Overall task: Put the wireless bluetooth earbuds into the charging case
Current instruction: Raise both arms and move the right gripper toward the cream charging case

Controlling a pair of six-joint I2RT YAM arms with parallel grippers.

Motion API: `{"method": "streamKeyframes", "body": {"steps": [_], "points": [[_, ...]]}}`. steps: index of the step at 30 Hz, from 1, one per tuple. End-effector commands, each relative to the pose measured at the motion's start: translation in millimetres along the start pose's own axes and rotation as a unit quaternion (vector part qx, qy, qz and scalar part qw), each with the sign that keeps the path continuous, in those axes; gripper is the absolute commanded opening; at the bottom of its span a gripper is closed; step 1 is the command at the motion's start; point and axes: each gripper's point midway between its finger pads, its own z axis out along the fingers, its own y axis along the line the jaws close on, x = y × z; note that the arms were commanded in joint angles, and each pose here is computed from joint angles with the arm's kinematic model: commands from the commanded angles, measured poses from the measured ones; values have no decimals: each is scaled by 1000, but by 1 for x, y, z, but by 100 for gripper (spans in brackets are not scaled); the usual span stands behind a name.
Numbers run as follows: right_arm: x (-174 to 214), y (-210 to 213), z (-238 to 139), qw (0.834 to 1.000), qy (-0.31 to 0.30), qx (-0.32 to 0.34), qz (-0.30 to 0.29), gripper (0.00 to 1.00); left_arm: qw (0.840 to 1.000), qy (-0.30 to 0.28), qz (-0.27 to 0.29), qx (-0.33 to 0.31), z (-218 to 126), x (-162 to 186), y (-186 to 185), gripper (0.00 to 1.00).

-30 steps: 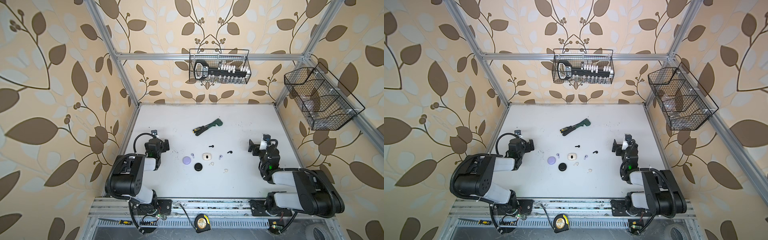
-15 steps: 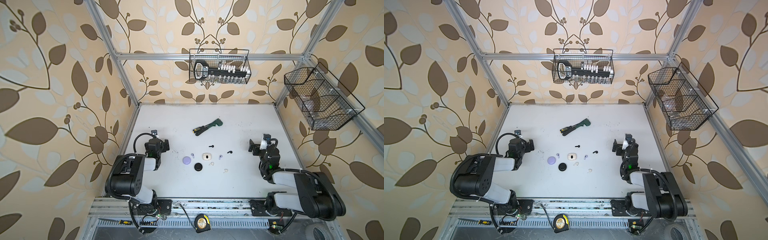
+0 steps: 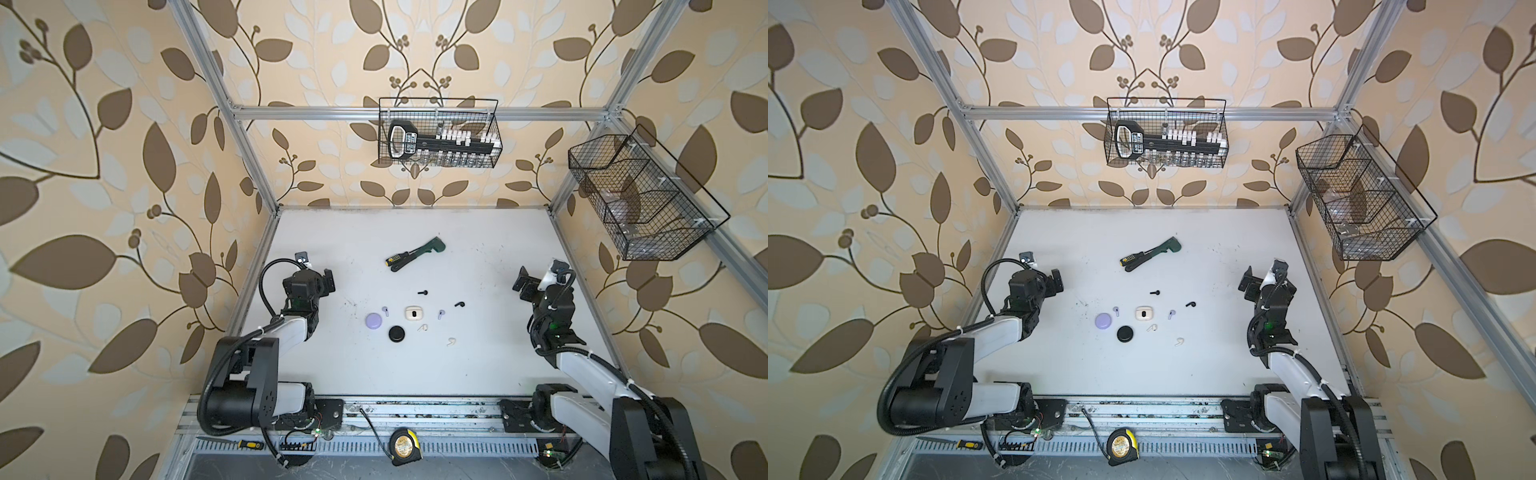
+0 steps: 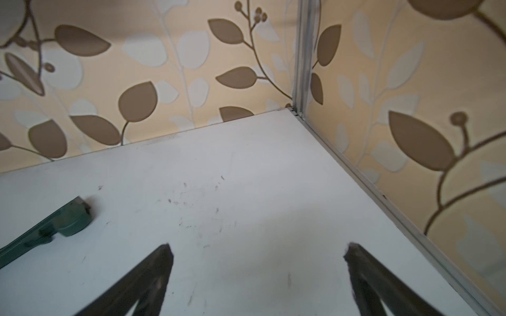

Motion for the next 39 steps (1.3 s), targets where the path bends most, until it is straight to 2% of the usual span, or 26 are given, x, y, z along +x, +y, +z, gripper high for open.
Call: {"method": "streamKeyframes", "body": {"steps": [1,4,7,10,12,14,18,22,25,27,30,35,39], "points": [[-10,-30,-5,994,27,96,45,100,998,-37,-47,-31,-18,-30,15,99],[-4,-31,-8,989,49,101,94,100,996,-54,-69,-23,-34,-43,15,99],[-4,-21,-13,990,83,73,84,100,993,-63,-96,-18,-51,-55,17,99],[1,10,-17,993,79,-37,79,100,986,-65,-154,-14,-68,-62,20,99],[-7,24,-24,991,61,-84,85,100,978,-38,-204,-6,-79,-58,19,99],[-15,37,-31,985,55,-125,102,100,974,12,-224,13,-91,-52,11,99],[-18,61,-51,968,98,-176,149,100,957,56,-282,33,-104,-35,4,99],[-6,96,-84,947,91,-265,157,100,954,122,-261,85,-116,-14,-17,99],[7,116,-104,938,83,-307,139,100,957,164,-232,57,-123,12,-7,99],[19,129,-111,933,90,-327,117,100,962,160,-215,53,-128,19,-3,99],[34,152,-116,929,116,-342,75,100,966,152,-209,4,-138,27,19,99],[55,186,-123,918,148,-368,15,96,964,114,-239,32,-129,38,14,99],[63,203,-126,907,165,-386,-9,94,963,129,-228,69,-127,37,-2,99]]}}
